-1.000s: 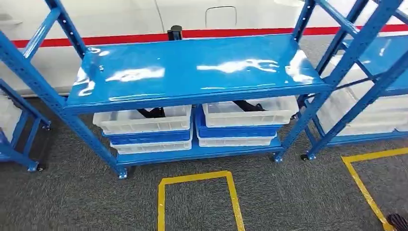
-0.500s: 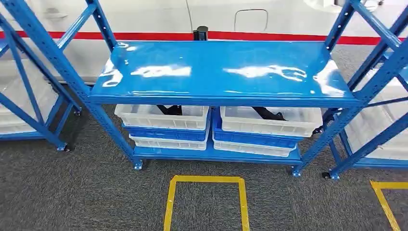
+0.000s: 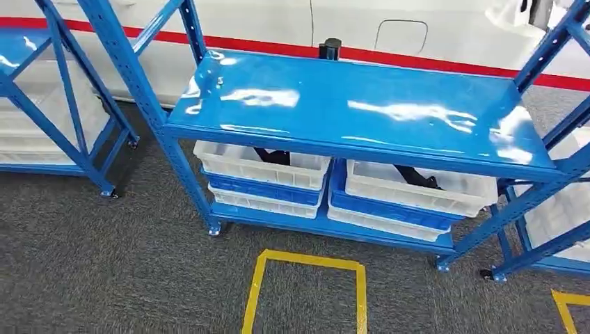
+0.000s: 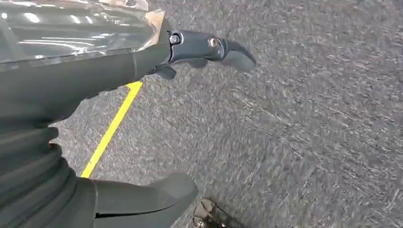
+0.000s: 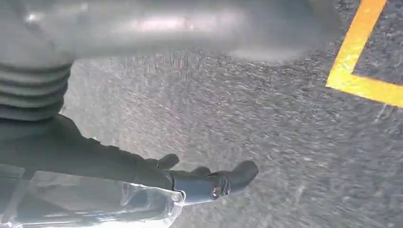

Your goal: Take the parts from the cabinet and place them on the table.

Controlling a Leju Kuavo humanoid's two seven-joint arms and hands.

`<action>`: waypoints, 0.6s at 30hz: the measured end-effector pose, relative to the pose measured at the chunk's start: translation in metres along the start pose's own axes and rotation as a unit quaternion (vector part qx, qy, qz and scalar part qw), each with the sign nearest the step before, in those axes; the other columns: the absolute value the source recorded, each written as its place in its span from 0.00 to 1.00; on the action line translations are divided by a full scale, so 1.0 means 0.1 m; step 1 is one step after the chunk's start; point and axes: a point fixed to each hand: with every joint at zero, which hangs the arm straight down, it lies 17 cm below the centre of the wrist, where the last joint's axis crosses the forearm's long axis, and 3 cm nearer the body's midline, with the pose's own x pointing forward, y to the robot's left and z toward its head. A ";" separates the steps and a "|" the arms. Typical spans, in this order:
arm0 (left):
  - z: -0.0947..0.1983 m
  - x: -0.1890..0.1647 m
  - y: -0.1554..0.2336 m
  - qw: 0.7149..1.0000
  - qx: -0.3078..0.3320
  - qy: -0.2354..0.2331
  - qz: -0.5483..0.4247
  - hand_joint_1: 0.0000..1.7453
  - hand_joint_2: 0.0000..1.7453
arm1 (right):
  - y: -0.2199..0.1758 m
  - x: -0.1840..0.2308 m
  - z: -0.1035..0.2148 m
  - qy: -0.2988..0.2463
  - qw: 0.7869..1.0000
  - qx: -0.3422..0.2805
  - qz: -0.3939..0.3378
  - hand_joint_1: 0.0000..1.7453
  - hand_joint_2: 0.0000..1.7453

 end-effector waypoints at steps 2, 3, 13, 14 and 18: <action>0.00 0.01 -0.01 1.000 -0.002 0.000 0.001 0.00 1.00 | 0.01 -0.04 0.00 0.002 1.000 0.000 0.001 0.00 1.00; 0.00 0.01 -0.02 1.000 -0.002 -0.001 0.001 0.00 1.00 | 0.01 -0.05 0.01 0.004 1.000 0.000 0.001 0.00 1.00; 0.01 -0.03 -0.04 1.000 -0.004 0.009 0.001 0.00 1.00 | -0.01 -0.01 0.00 0.000 1.000 -0.003 0.001 0.00 1.00; 0.01 -0.03 -0.04 1.000 -0.004 0.009 0.001 0.00 1.00 | -0.01 -0.01 0.00 0.000 1.000 -0.003 0.001 0.00 1.00; 0.00 -0.02 -0.04 1.000 -0.017 0.006 -0.012 0.00 1.00 | 0.04 -0.05 0.01 0.005 1.000 0.009 -0.008 0.00 1.00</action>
